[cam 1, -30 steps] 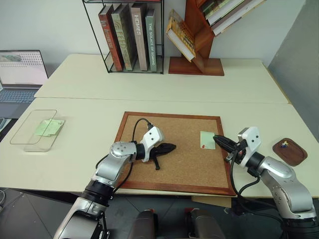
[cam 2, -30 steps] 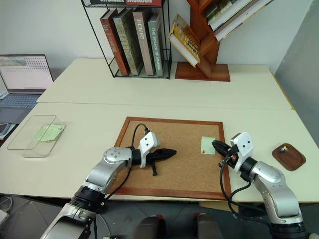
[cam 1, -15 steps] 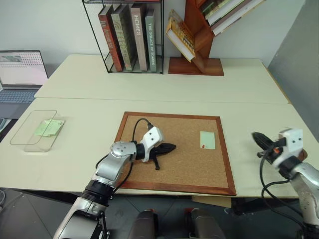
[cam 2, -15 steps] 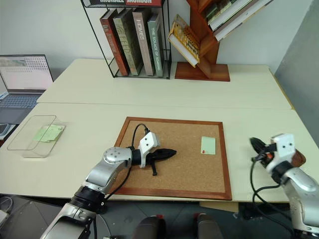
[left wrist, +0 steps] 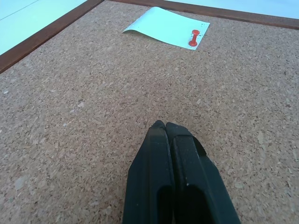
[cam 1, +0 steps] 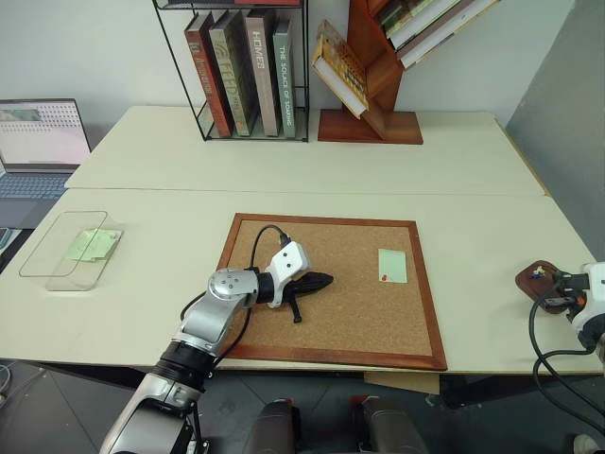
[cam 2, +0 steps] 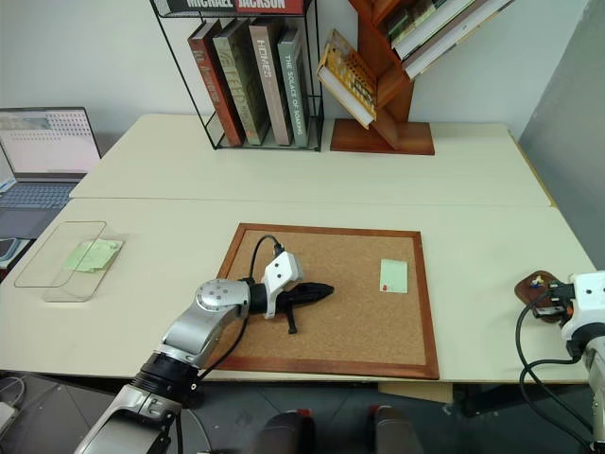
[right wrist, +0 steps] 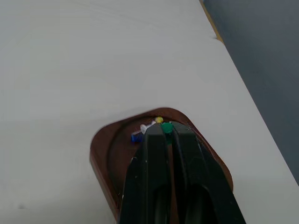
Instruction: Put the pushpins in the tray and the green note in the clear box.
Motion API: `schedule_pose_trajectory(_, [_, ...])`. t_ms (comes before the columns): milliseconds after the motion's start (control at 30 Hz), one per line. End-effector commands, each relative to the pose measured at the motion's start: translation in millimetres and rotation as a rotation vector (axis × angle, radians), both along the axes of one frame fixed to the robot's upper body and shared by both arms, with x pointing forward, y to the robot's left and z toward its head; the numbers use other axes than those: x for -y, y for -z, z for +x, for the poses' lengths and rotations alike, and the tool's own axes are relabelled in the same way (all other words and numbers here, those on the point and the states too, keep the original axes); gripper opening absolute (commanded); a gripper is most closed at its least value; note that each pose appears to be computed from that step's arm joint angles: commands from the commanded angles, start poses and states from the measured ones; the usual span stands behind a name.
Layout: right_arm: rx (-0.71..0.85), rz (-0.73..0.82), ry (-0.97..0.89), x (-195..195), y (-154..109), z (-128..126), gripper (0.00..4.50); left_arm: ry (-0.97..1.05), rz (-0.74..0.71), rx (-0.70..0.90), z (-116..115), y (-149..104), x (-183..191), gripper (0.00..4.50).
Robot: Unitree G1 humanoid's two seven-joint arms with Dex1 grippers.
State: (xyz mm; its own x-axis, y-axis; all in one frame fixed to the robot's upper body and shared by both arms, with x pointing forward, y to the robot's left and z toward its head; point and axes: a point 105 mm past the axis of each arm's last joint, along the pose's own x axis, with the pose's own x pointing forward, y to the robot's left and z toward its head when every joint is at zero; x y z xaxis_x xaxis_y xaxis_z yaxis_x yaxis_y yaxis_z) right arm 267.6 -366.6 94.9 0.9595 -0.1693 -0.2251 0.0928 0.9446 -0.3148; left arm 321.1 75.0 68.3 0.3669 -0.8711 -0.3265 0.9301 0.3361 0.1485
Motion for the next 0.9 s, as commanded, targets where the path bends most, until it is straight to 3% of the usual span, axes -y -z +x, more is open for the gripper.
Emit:
schedule_pose_trajectory(33, [-0.014, -0.011, 0.020, 4, -3, 1, 0.28, -0.015, 0.072, -0.067, -6, 23, -9, 0.00])
schedule_pose_trajectory(467, [0.026, 0.059, 0.080, 6, -6, 5, 2.91, -0.018, 0.078, -0.064, -6, 23, -10, 0.00])
schedule_pose_trajectory(633, [0.192, 0.128, 0.017, -7, -34, 12, 3.85, -0.016, 0.080, -0.065, -6, 23, -10, 0.00])
schedule_pose_trajectory(733, [0.260, 0.175, -0.006, -14, -47, 15, 3.85, -0.013, 0.082, -0.066, -6, 24, -10, 0.00])
schedule_pose_trajectory(900, [0.316, 0.243, -0.210, -60, -66, 24, 3.85, -0.012, 0.083, -0.069, -6, 24, -10, 0.00])
